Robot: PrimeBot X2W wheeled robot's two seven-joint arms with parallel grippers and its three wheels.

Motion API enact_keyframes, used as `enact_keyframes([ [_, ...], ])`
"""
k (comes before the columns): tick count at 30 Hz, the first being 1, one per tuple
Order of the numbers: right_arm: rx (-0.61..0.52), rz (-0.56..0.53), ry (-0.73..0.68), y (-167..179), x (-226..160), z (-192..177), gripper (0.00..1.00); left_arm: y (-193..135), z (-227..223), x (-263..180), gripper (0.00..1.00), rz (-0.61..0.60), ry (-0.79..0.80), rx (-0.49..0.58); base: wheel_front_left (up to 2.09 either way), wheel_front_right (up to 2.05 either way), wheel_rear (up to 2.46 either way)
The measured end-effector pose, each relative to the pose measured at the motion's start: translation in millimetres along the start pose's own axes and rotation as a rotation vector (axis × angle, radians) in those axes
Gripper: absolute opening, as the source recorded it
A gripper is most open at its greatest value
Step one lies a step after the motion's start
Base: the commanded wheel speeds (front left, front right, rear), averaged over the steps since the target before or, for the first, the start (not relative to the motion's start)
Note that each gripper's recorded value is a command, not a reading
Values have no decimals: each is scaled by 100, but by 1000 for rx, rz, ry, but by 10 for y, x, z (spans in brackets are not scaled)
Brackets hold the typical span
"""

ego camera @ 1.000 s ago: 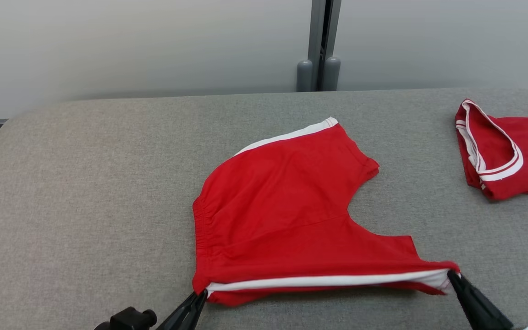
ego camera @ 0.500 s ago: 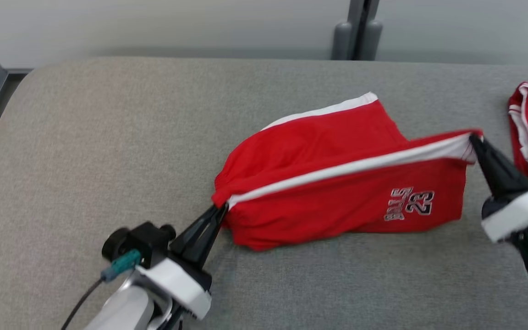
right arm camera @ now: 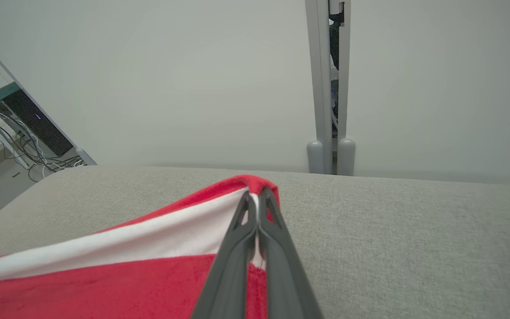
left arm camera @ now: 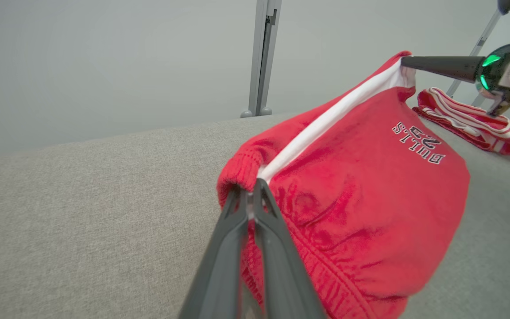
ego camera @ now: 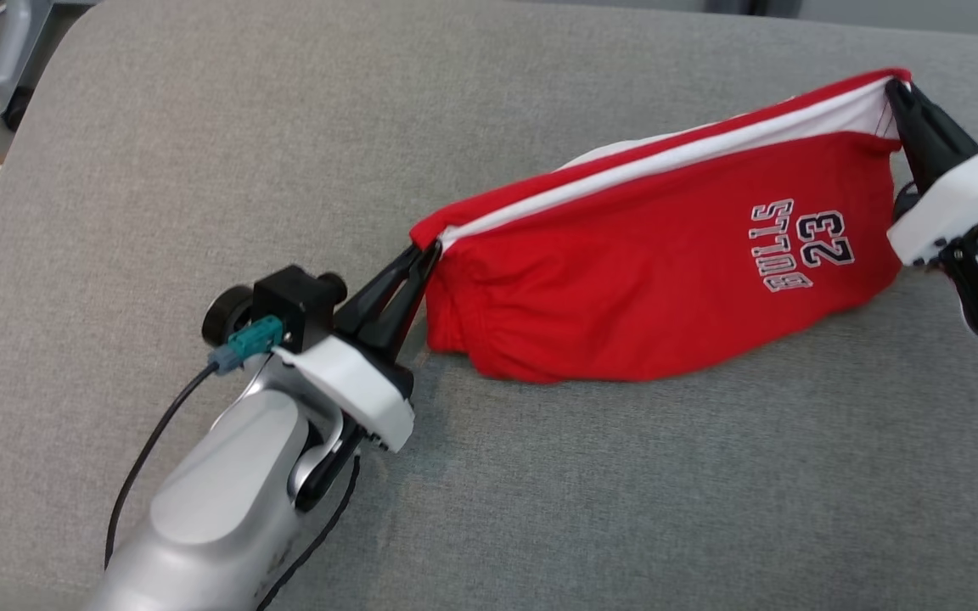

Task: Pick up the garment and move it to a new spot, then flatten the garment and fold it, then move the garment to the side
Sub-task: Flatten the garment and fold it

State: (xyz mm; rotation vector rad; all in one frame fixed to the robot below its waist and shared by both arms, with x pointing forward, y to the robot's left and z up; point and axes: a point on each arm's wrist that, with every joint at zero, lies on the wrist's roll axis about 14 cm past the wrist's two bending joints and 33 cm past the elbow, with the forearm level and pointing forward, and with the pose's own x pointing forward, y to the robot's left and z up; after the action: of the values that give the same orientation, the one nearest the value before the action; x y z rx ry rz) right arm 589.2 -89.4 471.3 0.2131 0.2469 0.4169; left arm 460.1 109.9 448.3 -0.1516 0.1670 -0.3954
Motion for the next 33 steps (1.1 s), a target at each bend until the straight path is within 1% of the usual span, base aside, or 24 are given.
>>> enact_keyframes([
  [4,-19,0,20,13,241,-63,0,80,-11,105,0,15,10,-1,0,0,0],
  [8,-24,-9,74,15,377,-262,0,125,-122,135,0,28,46,-6,0,0,0],
  [10,-25,-4,80,49,420,-303,0,133,-158,145,0,30,59,-10,0,0,0],
  [11,-25,-1,80,65,431,-312,26,145,-152,154,0,32,59,-7,0,0,0],
  [12,-28,0,84,74,429,-325,51,155,-135,163,39,34,56,-5,0,0,0],
  [13,-29,-2,87,76,420,-336,100,156,-123,167,91,34,53,-4,0,0,0],
  [14,-33,-4,94,72,405,-350,100,151,-108,170,91,34,49,-5,0,0,0],
  [15,-36,-4,98,74,389,-352,100,143,-93,171,100,33,46,-4,0,0,0],
  [19,-40,-9,71,66,308,-257,100,129,20,141,100,39,11,-8,0,0,0],
  [23,-51,-12,68,53,160,-250,100,179,130,12,100,79,-37,-30,0,0,0],
  [28,-54,-38,81,-36,-61,-299,100,345,528,-230,100,196,-190,-29,0,0,0],
  [33,-44,-49,113,-31,-223,-419,100,485,620,-635,100,318,-263,-18,0,0,0],
])
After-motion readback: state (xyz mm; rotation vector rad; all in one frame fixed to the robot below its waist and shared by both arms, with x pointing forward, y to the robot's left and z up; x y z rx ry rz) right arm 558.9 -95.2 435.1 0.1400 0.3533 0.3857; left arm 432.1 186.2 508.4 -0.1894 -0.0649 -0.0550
